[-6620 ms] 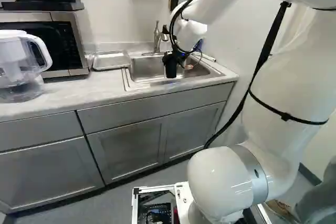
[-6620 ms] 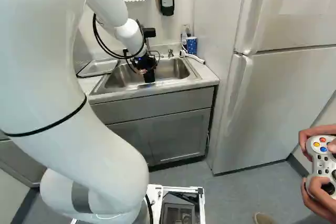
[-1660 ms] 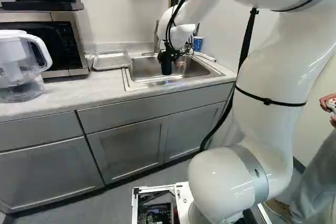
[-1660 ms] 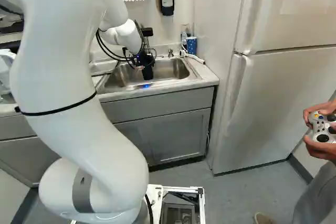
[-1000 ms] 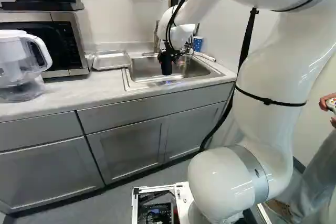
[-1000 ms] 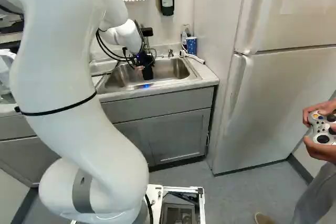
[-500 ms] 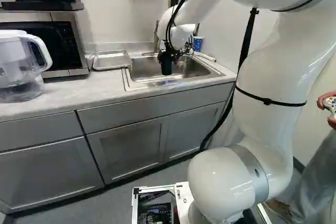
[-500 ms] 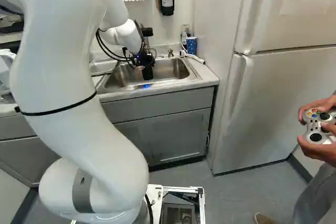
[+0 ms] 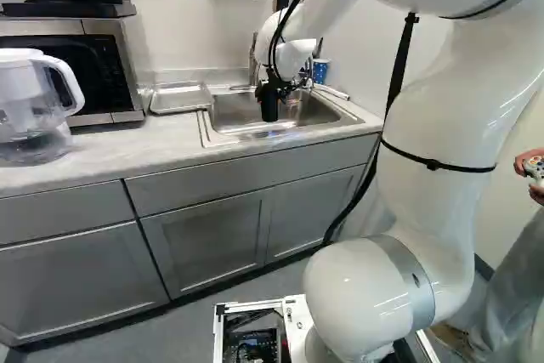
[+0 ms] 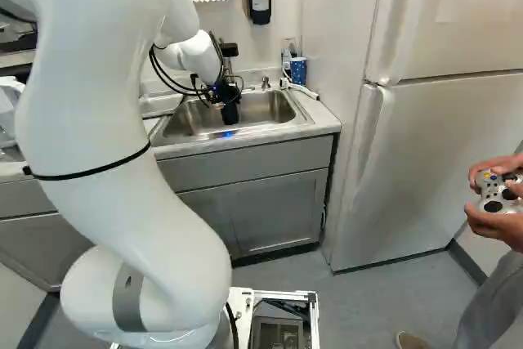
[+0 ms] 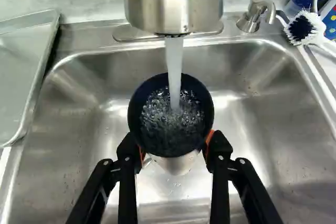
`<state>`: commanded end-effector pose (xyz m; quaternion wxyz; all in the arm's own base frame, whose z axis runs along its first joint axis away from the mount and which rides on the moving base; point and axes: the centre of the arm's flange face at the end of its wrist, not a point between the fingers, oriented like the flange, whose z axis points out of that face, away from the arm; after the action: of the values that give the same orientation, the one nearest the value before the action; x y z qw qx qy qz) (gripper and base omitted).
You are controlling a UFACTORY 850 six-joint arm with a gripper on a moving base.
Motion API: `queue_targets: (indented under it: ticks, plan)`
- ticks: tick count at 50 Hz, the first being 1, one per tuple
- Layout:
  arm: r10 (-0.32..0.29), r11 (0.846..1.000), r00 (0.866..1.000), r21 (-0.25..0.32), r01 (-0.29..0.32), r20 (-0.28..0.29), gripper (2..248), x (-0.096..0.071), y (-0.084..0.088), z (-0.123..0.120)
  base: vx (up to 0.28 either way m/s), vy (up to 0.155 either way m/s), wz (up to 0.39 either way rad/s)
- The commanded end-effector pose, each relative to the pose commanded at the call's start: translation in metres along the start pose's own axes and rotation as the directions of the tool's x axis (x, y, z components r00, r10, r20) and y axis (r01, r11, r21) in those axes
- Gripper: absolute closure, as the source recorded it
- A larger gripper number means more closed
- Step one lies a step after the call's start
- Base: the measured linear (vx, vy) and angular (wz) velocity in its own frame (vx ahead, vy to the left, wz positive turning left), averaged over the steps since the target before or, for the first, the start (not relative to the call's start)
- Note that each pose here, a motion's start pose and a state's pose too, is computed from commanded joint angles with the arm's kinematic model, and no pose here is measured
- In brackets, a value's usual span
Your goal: Rinse the cup and place it in the tray
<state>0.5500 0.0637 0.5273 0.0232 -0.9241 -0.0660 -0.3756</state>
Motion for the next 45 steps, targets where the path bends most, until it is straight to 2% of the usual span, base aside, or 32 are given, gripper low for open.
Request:
queue_targets:
  ticks: [21, 45]
  plan:
    - [-0.001, 1.0, 1.0, 0.001, 0.001, 0.0, 127, 0.0, -0.001, 0.0, 0.0, 0.0, 0.0]
    - [-0.049, 0.998, 0.999, 0.048, 0.049, -0.001, 127, -0.001, -0.038, -0.001, 0.0, 0.0, 0.0]
